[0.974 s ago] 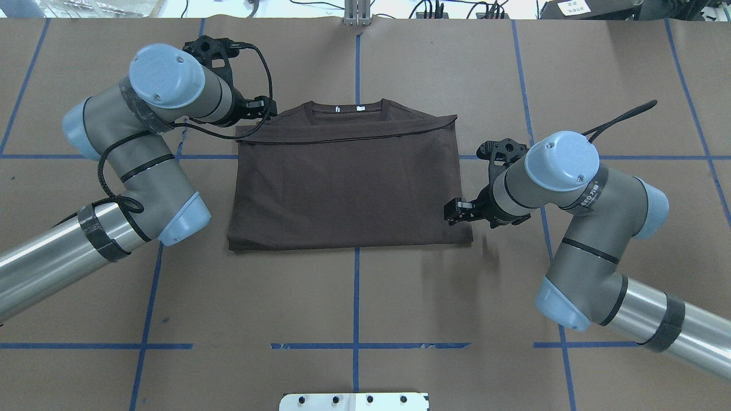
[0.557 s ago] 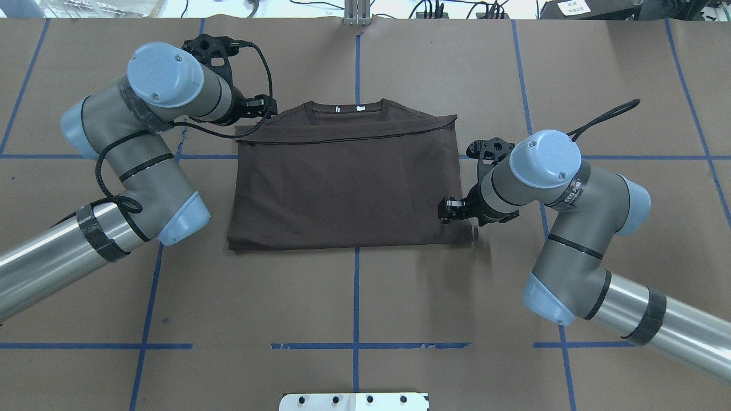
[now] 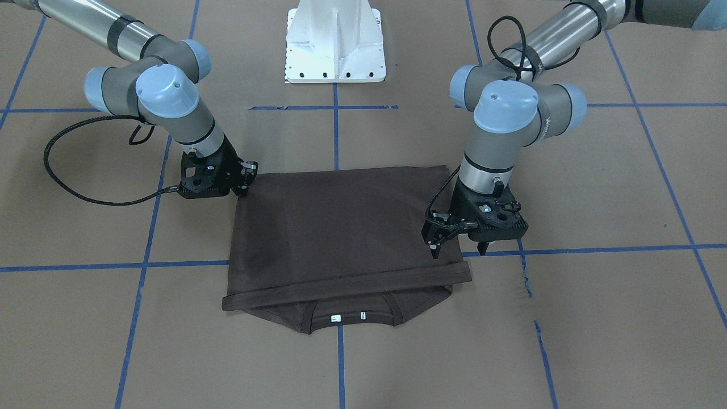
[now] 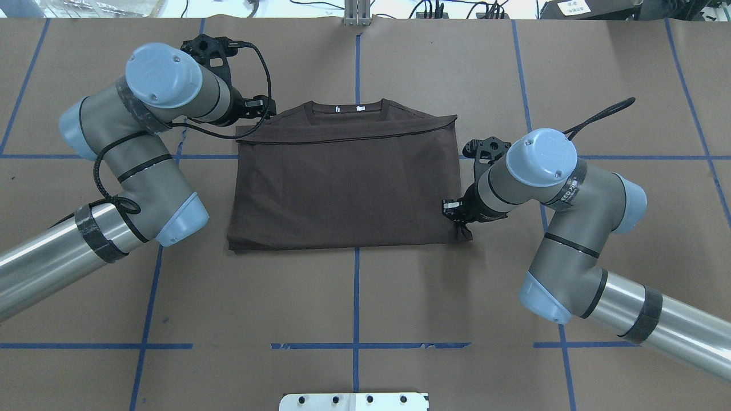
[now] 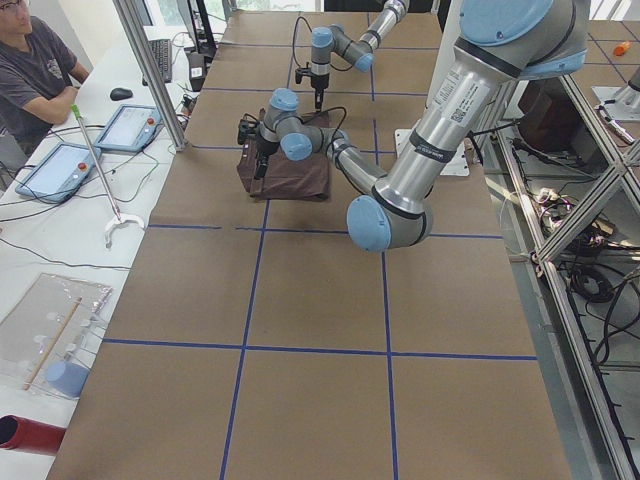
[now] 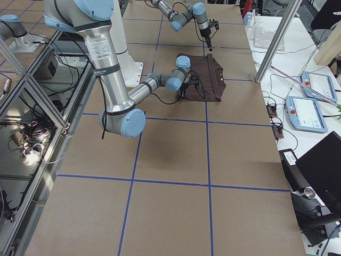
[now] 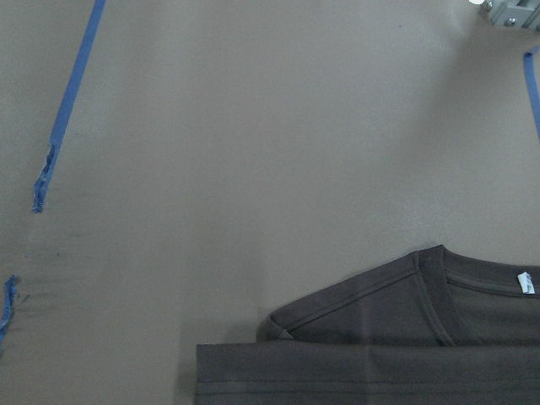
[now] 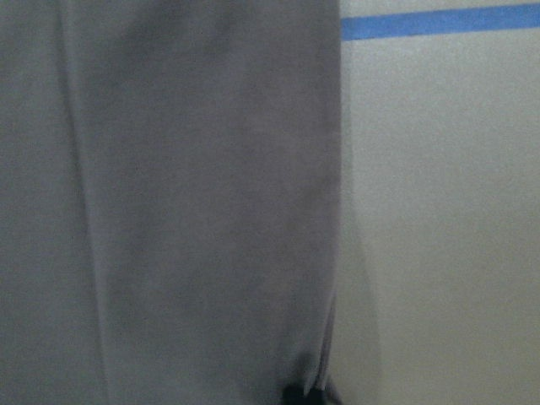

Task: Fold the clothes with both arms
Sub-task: 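Grasp the folded shirt's side edge with the right gripper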

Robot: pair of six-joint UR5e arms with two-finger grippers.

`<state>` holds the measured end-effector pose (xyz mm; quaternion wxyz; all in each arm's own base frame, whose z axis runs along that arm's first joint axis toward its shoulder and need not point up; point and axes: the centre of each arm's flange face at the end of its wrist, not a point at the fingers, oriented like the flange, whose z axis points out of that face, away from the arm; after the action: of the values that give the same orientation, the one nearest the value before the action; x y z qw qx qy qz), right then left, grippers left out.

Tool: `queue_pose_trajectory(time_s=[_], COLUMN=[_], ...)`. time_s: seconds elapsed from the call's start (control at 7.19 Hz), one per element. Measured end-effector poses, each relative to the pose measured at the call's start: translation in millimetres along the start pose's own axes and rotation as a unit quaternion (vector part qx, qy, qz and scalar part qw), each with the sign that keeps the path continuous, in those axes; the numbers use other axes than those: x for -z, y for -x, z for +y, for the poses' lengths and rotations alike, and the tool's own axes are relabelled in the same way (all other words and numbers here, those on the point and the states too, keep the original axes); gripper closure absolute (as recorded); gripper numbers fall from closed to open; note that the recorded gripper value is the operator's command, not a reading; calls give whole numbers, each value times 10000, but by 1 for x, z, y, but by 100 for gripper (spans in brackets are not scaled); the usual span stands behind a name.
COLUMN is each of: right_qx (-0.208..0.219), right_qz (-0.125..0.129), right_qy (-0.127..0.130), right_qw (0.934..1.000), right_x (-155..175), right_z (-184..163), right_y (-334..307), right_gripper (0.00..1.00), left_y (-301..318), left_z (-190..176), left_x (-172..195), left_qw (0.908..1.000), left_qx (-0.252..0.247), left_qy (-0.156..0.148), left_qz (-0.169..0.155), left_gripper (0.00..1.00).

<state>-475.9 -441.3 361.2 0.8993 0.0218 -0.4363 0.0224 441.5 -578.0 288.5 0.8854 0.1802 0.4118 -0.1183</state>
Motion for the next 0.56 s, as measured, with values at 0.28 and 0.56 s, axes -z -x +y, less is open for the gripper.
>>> queue_pose_trajectory(time_s=[0.28,0.56], right_qx=[2,-11], right_qz=[-9,20], right_qy=[11,28], right_qw=[10000,10000], right_x=[3,7], right_z=[1,12], right_y=[-4,-20], right_gripper=[100,100], left_y=[-1,-3], left_z=[0,0], left_x=[0,4], left_qw=[10000,10000], left_qx=[-2,-4], left_qy=[2,-11], left_qz=[8,37], left_gripper=[0,0])
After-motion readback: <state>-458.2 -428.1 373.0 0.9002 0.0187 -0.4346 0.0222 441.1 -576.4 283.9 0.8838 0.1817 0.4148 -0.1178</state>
